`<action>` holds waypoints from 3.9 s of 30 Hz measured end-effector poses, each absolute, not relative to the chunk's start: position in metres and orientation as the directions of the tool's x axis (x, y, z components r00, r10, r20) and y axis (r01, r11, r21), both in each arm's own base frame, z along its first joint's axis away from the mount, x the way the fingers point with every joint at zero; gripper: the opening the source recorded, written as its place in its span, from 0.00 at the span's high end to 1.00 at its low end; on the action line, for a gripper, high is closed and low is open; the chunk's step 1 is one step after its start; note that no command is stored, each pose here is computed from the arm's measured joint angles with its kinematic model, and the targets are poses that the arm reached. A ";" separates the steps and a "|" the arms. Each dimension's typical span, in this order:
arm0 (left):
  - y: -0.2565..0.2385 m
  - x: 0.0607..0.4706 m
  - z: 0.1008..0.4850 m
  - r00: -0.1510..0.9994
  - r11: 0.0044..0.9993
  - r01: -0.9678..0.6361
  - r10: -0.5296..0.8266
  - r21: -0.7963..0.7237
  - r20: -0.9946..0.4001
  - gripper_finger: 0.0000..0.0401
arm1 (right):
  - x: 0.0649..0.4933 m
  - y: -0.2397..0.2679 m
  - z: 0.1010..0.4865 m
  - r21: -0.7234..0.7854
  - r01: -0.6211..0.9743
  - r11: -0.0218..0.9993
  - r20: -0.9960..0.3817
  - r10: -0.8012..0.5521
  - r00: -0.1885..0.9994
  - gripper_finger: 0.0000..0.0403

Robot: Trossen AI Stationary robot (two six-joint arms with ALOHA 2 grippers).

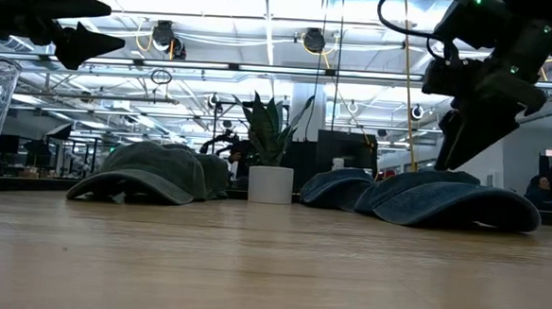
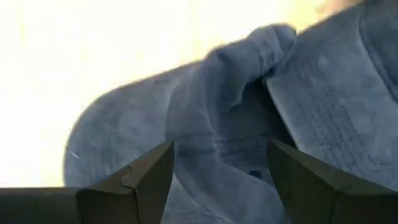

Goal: Pick & Place hat
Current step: Put the bottom blue cap into the left transparent bin

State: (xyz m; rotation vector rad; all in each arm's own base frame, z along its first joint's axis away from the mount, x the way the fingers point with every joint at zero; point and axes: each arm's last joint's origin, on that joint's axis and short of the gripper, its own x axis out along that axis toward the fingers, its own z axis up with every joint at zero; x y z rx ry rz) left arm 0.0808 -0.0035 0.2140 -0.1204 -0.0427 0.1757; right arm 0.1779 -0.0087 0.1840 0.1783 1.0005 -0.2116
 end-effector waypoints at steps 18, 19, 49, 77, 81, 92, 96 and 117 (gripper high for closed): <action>-0.003 0.081 0.214 0.984 0.977 -0.172 0.177 -0.124 0.032 0.12 | 0.174 -0.006 0.162 0.141 0.223 0.965 -0.827 -0.009 0.562 0.43; -0.003 0.081 0.214 0.984 0.977 -0.172 0.177 -0.124 0.032 0.12 | 0.174 -0.005 0.162 0.142 0.202 0.969 -0.827 0.004 0.563 0.44; -0.003 0.081 0.214 0.984 0.977 -0.172 0.177 -0.123 0.031 0.12 | 0.178 -0.001 0.164 0.188 0.209 0.960 -0.795 0.024 0.606 0.69; -0.003 0.081 0.214 0.984 0.977 -0.172 0.177 -0.123 0.032 0.12 | 0.179 -0.001 0.165 0.181 0.197 0.964 -0.786 0.021 0.618 0.83; -0.003 0.081 0.214 0.984 0.977 -0.172 0.177 -0.123 0.032 0.12 | 0.179 -0.001 0.165 0.172 0.186 0.967 -0.786 0.021 0.618 0.86; -0.003 0.081 0.214 0.984 0.977 -0.172 0.177 -0.123 0.032 0.12 | 0.179 -0.001 0.165 0.171 0.184 0.968 -0.786 0.021 0.617 0.95; -0.003 0.081 0.214 0.984 0.977 -0.172 0.177 -0.123 0.032 0.12 | 0.179 -0.001 0.165 0.169 0.181 0.969 -0.786 0.021 0.618 0.98; -0.003 0.081 0.214 0.984 0.977 -0.172 0.177 -0.123 0.032 0.12 | 0.180 -0.001 0.166 0.160 0.166 0.973 -0.778 0.021 0.628 1.00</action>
